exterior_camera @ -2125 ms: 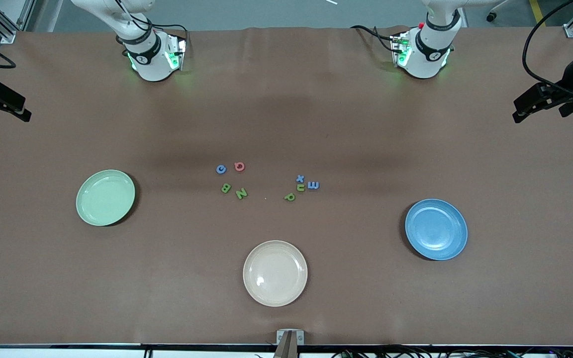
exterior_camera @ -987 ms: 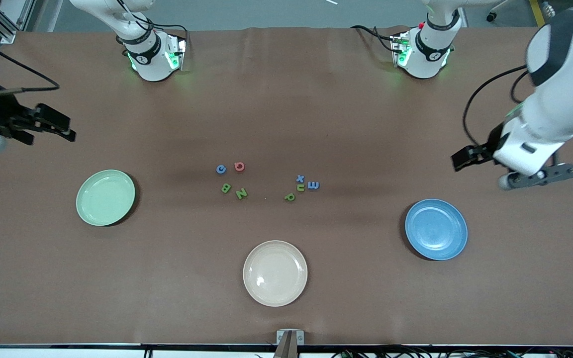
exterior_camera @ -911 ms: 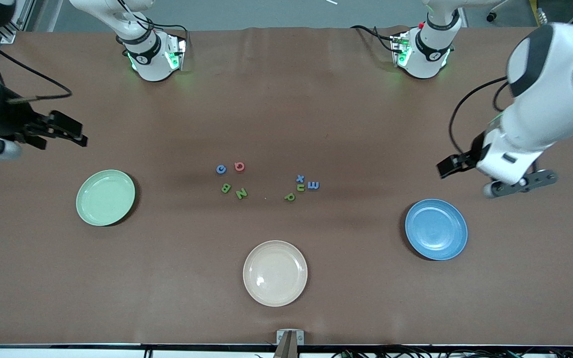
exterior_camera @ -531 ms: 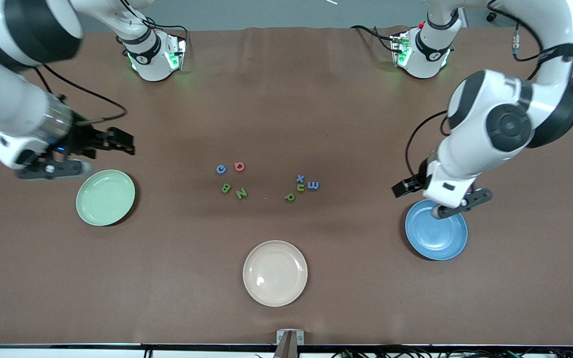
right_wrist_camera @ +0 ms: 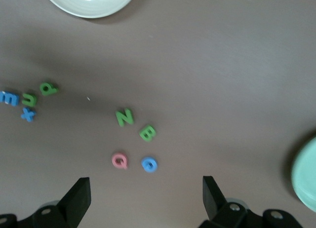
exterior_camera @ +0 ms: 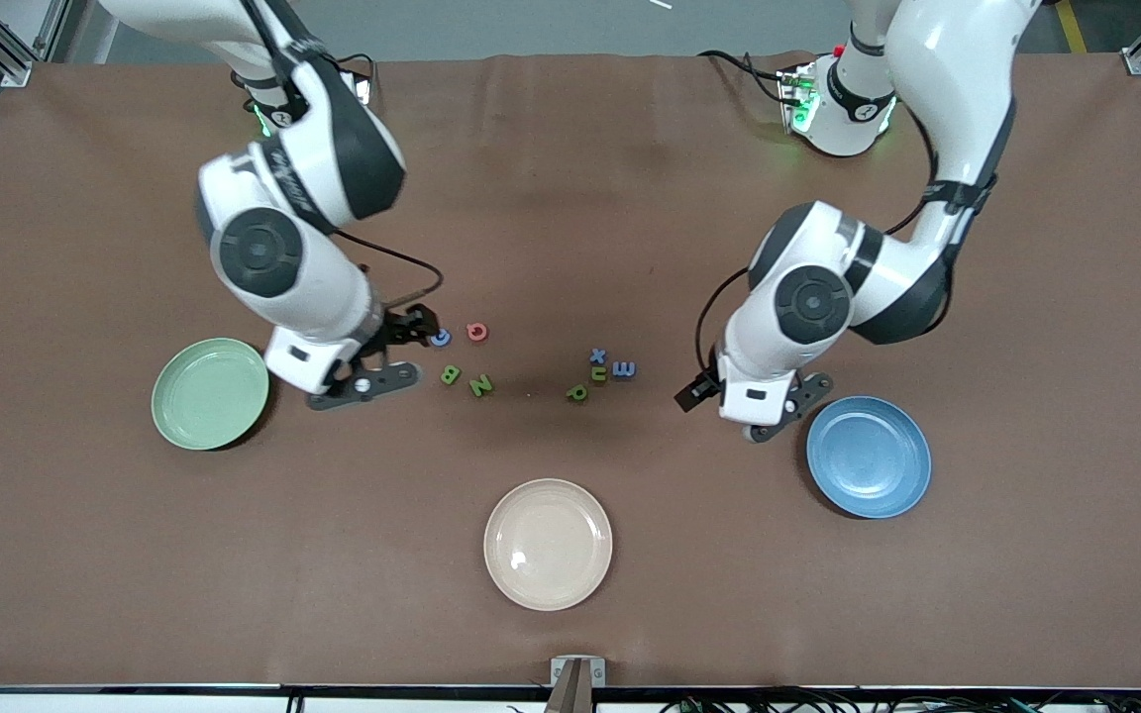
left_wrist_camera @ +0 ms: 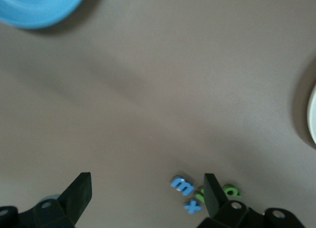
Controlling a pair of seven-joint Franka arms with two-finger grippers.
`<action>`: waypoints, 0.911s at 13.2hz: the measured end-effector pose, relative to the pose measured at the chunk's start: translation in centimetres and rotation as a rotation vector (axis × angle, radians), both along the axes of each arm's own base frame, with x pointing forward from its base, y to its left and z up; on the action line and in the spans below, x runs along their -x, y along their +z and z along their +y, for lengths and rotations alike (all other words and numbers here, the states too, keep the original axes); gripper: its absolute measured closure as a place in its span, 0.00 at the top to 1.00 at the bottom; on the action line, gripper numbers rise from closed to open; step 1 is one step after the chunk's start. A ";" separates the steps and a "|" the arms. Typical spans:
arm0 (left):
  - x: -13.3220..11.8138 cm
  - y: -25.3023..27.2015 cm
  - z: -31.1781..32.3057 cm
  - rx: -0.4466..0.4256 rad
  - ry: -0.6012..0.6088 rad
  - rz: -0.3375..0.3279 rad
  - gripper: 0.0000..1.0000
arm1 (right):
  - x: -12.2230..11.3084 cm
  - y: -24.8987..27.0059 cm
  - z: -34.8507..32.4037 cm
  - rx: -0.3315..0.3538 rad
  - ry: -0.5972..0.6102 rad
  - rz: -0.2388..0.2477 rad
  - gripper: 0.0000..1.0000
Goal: Sort upper and lower case letters into plates
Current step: 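Grasp the blue m with the left gripper while the right gripper grasps green N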
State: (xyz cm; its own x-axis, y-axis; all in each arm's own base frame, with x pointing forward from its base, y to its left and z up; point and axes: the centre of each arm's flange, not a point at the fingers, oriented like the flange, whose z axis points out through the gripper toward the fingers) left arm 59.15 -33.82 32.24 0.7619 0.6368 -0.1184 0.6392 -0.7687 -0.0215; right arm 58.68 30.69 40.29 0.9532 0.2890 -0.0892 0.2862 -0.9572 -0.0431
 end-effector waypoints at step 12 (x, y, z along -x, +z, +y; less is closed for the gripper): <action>6.8 -12.3 -9.6 -0.101 0.522 0.017 0.95 | 3.2 -21.6 5.6 -0.055 0.081 -0.082 0.95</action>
State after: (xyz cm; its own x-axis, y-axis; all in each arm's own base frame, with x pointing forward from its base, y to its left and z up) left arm 52.38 -43.37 19.95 0.3391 0.9396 -0.0466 0.9351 -0.3421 -0.0926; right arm 55.49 36.31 18.72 0.9299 0.3678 0.0058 0.3673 -0.9276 -0.0685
